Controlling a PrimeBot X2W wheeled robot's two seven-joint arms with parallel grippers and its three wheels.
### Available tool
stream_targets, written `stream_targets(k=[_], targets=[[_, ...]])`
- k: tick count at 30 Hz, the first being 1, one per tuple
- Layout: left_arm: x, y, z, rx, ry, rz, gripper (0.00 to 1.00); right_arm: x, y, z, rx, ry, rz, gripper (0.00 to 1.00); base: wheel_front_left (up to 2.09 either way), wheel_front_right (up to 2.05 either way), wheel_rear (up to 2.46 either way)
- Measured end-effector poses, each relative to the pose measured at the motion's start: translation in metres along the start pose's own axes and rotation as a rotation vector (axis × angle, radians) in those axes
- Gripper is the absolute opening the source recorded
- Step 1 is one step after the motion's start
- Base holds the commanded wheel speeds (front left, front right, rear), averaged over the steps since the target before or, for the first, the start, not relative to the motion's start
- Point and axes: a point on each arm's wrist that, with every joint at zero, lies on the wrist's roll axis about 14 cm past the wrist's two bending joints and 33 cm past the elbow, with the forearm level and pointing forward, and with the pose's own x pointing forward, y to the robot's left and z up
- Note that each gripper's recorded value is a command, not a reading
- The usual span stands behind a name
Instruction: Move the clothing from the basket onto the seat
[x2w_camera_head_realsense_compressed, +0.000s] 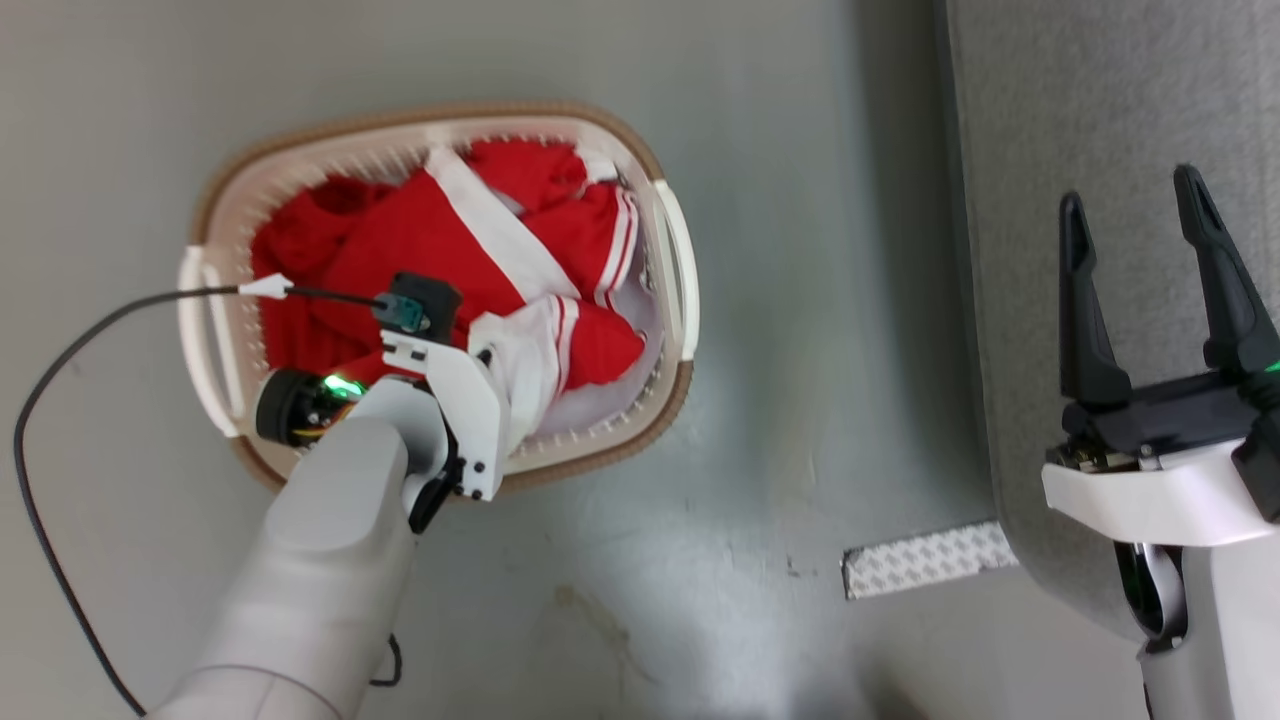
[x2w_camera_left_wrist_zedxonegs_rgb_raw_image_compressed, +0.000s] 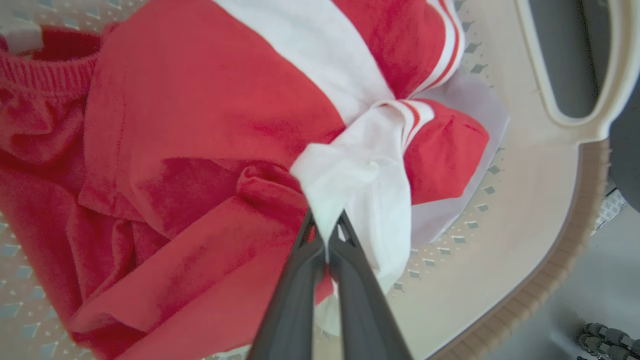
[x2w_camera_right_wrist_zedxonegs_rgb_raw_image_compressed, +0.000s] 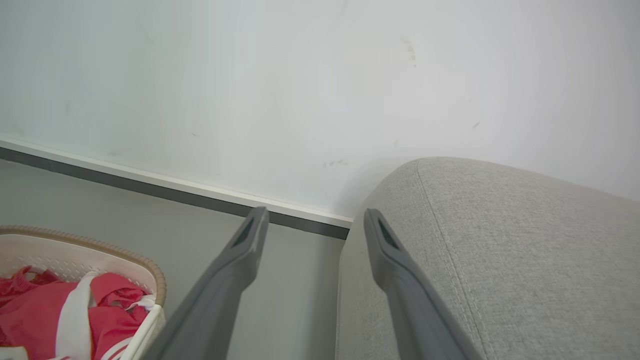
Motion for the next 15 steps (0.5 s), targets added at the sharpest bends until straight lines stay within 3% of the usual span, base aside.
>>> stream_targets(k=[8, 15], targets=[[-0.056, 0.002, 0.054, -0.039, -0.188, 0.025, 0.00, -0.027, -0.011, 0.028, 0.026, -0.034, -0.046, 1.00, 0.00, 0.00, 0.00], [-0.133, 0.000, 0.102, -0.055, -0.391, 0.035, 0.00, -0.061, -0.018, 0.054, 0.044, -0.070, -0.079, 1.00, 0.00, 0.00, 0.00]])
